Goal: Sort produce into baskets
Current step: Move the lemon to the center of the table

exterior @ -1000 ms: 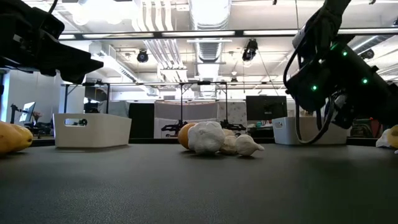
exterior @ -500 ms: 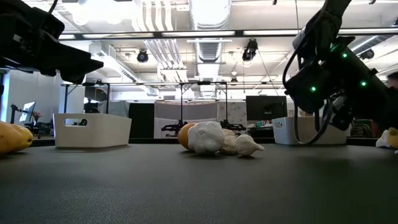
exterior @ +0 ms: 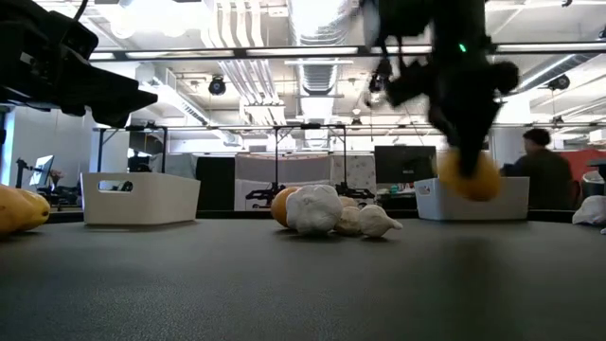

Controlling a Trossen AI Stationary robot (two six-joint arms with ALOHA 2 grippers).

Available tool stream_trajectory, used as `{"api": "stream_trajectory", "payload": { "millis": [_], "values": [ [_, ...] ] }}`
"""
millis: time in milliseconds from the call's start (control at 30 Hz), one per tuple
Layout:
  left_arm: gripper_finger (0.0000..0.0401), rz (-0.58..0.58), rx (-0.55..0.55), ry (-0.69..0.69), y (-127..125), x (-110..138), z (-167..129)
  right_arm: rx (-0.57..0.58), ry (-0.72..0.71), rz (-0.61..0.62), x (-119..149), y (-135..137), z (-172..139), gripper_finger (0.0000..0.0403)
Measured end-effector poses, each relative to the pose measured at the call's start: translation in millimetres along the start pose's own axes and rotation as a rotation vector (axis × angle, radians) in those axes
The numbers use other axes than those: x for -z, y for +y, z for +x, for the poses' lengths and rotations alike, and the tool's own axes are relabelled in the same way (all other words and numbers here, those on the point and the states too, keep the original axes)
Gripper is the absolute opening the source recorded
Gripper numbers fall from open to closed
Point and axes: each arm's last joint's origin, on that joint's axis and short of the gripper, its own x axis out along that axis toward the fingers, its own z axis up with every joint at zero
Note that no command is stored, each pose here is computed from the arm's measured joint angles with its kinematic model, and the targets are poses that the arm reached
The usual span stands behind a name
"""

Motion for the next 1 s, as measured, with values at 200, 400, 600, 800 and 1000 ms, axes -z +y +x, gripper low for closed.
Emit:
{"api": "stream_trajectory", "payload": {
  "millis": [200,400,600,800,1000],
  "values": [
    [0.0190,0.000,0.000,0.000,0.0,0.0,0.0,-0.178,-0.368,-0.135,-14.4,51.6,-4.3,0.0233],
    [0.0190,0.000,0.000,0.000,0.0,0.0,0.0,-0.278,-0.556,-0.163,-18.8,72.8,-5.5,0.0232],
    [0.0190,0.000,0.000,0.000,0.0,0.0,0.0,-0.232,-0.630,-0.128,-17.6,67.0,10.8,0.0238],
    [0.0190,0.000,0.000,0.000,0.0,0.0,0.0,-0.253,-0.680,-0.112,-16.1,64.3,21.5,0.0238],
    [0.0190,0.000,0.000,0.000,0.0,0.0,0.0,-0.230,-0.650,-0.096,-13.7,55.5,31.4,0.0246]
  ]
}}
